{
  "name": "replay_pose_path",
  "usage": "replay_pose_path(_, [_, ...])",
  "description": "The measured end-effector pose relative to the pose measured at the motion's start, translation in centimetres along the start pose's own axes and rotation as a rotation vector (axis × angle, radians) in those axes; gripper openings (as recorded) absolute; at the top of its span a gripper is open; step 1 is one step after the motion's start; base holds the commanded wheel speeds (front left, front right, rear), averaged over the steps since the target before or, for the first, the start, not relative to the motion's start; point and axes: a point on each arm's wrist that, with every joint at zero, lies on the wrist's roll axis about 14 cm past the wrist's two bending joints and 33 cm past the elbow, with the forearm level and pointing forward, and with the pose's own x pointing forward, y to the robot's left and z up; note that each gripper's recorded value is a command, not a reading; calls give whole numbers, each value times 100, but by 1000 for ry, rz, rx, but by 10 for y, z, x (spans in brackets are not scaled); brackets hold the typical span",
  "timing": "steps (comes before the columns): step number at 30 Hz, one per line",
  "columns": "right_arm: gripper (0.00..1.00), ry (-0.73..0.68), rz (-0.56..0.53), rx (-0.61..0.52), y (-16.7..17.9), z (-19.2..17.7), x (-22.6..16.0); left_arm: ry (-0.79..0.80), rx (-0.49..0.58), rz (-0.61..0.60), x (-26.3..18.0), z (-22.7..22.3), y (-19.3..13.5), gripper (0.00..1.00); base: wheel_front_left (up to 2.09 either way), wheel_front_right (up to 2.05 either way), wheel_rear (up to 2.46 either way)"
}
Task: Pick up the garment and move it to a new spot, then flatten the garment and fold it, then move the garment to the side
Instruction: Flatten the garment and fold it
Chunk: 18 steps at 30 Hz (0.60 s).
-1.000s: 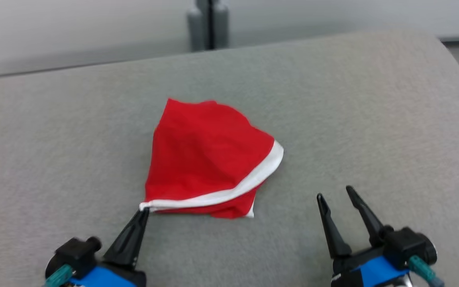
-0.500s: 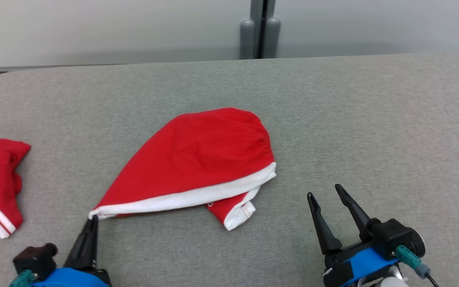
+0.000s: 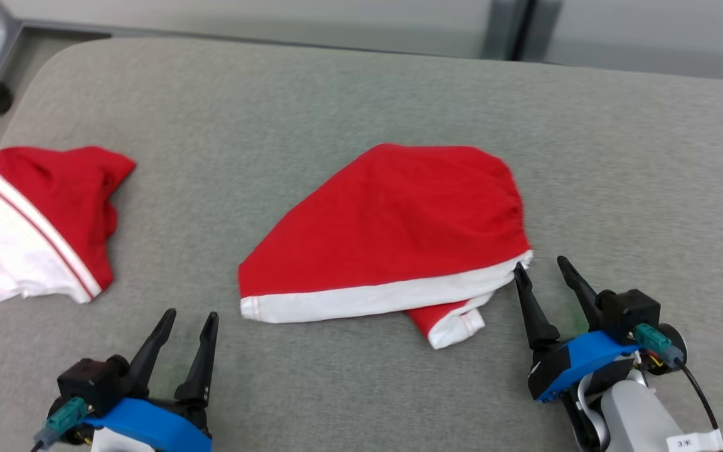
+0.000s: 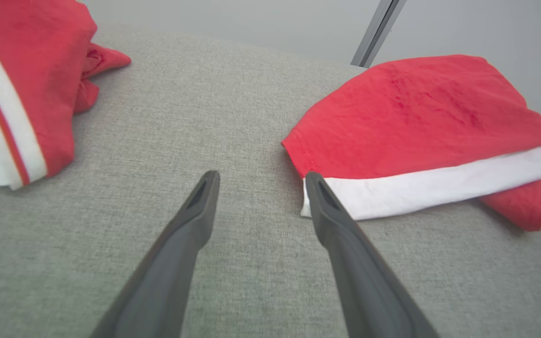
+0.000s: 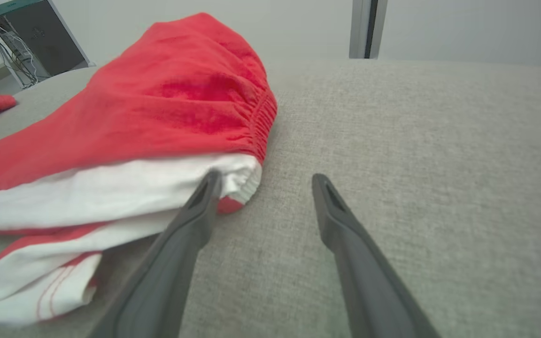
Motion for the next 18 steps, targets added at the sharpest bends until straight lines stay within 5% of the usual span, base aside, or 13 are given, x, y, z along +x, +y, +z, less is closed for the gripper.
replay_pose_path(6, [100,84,47,0,13,-28,28,-10,-6,61,-8,7,21,100,0,0,0])
replay_pose_path(7, [92,88,57,0,15,-30,32,-7,-6,72,-9,7,25,100,0,0,0])
replay_pose_path(9, [0,88,81,-6,21,-31,39,-1,-6,94,-12,6,32,100,0,0,0])
replay_pose_path(18, [0,35,14,13,2,-15,25,-3,-2,43,-2,6,18,100,0,0,0])
